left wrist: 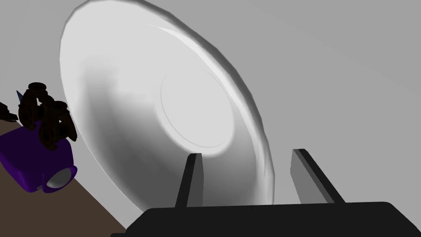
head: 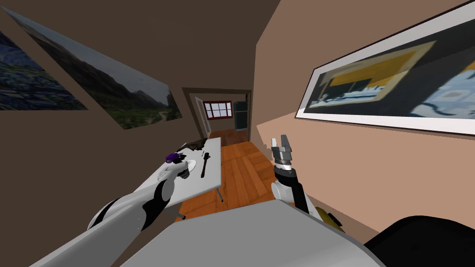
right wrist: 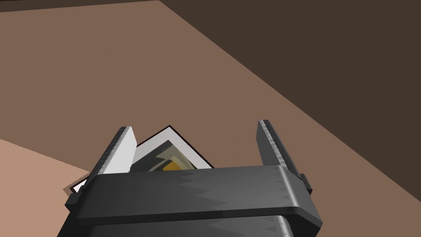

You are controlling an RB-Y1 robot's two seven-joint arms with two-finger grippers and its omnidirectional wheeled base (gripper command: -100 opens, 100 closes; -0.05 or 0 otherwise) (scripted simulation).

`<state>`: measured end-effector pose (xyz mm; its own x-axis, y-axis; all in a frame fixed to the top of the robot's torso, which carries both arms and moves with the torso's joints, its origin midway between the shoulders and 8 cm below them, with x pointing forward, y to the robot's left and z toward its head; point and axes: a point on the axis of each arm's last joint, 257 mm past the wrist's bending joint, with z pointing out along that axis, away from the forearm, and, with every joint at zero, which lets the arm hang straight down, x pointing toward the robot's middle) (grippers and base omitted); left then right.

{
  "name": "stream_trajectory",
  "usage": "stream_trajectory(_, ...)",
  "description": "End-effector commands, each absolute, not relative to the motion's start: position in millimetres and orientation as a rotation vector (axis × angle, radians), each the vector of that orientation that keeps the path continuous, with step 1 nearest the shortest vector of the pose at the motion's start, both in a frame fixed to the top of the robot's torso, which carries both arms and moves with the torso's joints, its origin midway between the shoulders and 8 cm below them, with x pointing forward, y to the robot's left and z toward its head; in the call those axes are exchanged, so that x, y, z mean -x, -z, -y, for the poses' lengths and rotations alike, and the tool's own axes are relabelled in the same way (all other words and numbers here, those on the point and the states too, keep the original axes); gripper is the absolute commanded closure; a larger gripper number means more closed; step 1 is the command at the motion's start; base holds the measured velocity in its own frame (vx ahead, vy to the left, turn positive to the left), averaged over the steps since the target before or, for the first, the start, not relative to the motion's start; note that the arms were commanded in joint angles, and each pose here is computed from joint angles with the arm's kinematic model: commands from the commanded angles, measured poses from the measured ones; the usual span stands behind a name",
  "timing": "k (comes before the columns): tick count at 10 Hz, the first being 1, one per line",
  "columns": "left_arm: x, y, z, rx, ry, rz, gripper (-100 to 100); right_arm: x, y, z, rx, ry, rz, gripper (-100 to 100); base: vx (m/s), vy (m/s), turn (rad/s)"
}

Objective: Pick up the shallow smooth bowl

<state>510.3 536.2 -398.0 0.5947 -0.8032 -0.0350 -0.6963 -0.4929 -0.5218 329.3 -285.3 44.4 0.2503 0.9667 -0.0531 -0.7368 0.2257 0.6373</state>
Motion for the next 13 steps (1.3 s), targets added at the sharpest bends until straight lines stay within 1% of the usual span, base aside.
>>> stream_trajectory(1, -510.3, 398.0, -536.2, 2.334, 0.291, -1.191, 100, -329.3, -44.4, 285.3, -0.553, -1.243, -0.497, 0, 0.0, 0.0, 0.0)
stream_trajectory(4, -509.6, 398.7, -535.9, 2.335, 0.289, -1.193, 100, -329.3, -44.4, 285.3, -0.553, -1.243, -0.497, 0, 0.0, 0.0, 0.0)
stream_trajectory(5, -509.4, 399.0, -535.8, 2.336, 0.288, -1.193, 0, -329.3, -44.4, 285.3, -0.553, -1.243, -0.497, 0, 0.0, 0.0, 0.0)
stream_trajectory(6, -519.9, 387.6, -533.0, 2.315, 0.305, -1.216, 100, -329.3, -44.4, 285.3, -0.553, -1.243, -0.497, 0, 0.005, -0.035, 0.159)
stream_trajectory(9, -504.0, 405.7, -527.6, 2.355, 0.266, -1.233, 100, -329.3, -44.4, 285.3, -0.553, -1.243, -0.497, 0, 0.012, -0.034, 0.036)
stream_trajectory(10, -528.3, 380.0, -526.1, 2.297, 0.315, -1.255, 100, -329.3, -44.4, 285.3, -0.553, -1.243, -0.497, 0, 0.006, -0.044, 0.195)
stream_trajectory(11, -530.3, 378.0, -524.4, 2.293, 0.317, -1.265, 100, -329.3, -44.4, 285.3, -0.553, -1.243, -0.497, 0, 0.028, -0.067, 0.239)
stream_trajectory(12, -526.0, 382.0, -525.0, 2.303, 0.312, -1.256, 100, -329.3, -44.4, 285.3, -0.553, -1.243, -0.497, 0, 0.016, -0.031, 0.053)
stream_trajectory(13, -526.0, 381.0, -525.6, 2.301, 0.31, -1.259, 0, -329.3, -44.4, 285.3, -0.553, -1.243, -0.497, 0, 0.0, 0.0, 0.0)
